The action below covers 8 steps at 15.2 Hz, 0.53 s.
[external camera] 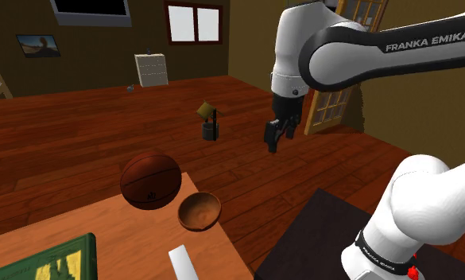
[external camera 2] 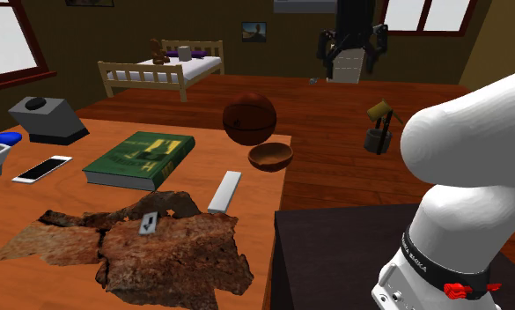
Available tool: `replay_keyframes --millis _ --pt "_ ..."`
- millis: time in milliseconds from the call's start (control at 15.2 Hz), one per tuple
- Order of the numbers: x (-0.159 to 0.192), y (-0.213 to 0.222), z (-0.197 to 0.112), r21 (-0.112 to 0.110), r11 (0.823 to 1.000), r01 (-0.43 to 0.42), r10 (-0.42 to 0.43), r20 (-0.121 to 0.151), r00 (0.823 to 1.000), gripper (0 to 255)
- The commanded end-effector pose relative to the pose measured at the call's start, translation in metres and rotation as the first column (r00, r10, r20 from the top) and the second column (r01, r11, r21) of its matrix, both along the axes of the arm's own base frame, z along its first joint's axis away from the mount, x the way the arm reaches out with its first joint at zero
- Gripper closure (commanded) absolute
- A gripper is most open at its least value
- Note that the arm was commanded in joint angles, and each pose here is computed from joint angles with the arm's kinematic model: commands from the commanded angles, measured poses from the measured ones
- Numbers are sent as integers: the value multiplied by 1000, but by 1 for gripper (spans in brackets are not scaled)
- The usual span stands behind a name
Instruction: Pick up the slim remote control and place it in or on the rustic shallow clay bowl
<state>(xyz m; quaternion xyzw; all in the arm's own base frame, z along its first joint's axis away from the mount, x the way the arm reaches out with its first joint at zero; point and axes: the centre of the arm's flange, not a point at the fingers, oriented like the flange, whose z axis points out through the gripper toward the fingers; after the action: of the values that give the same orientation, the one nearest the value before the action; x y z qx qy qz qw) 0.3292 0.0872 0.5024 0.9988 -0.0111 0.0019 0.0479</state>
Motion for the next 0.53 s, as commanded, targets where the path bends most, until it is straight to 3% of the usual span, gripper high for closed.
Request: replay_keyframes --millis 0,462 --pt "3 17 -20 7 1000 5 -5 1 1000 0" --pt "16 74 -89 29 999 16 -16 -1 1000 0"
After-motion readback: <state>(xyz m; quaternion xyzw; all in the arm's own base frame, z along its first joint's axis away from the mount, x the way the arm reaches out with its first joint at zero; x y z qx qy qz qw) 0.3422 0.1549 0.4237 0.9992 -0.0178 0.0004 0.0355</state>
